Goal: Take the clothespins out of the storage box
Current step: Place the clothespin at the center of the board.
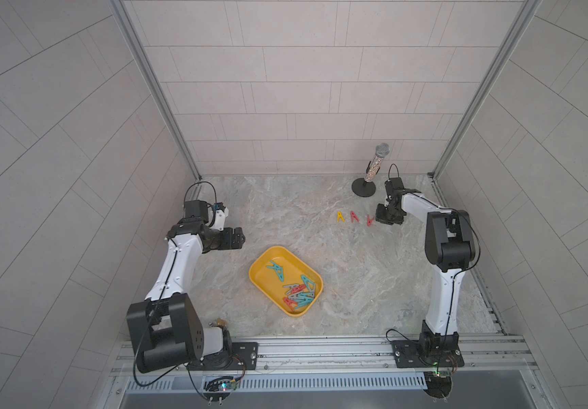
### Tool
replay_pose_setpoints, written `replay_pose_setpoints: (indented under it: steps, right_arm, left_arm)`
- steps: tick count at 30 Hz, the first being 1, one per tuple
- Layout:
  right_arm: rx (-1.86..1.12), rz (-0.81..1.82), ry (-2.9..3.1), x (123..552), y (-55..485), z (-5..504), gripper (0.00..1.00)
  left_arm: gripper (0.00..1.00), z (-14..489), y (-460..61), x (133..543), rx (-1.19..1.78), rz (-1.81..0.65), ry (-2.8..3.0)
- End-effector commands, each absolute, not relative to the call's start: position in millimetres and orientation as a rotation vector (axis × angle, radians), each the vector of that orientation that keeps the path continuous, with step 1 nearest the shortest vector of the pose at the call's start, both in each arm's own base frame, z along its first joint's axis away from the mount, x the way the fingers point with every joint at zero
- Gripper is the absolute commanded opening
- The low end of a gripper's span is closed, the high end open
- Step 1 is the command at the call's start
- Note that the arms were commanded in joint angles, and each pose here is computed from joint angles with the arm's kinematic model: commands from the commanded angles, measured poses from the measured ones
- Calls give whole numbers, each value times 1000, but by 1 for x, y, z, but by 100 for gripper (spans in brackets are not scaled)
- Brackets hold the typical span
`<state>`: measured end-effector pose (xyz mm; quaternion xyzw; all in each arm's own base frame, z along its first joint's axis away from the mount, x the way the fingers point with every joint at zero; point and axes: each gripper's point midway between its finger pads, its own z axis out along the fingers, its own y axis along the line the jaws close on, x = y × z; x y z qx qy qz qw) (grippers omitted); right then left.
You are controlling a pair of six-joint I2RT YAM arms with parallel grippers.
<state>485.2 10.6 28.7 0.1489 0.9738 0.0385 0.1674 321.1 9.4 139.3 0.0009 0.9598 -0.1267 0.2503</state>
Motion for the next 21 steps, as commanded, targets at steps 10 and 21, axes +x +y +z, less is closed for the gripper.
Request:
replay_pose_setpoints:
  steps: [10, 21]
  right_arm:
    - [426, 85, 2777, 471, 7, 45, 17]
    - [448, 144, 2687, 458, 12, 95, 22]
  left_arm:
    - [100, 144, 9, 317, 8, -348, 2605]
    - [100, 144, 9, 317, 11, -347, 2607]
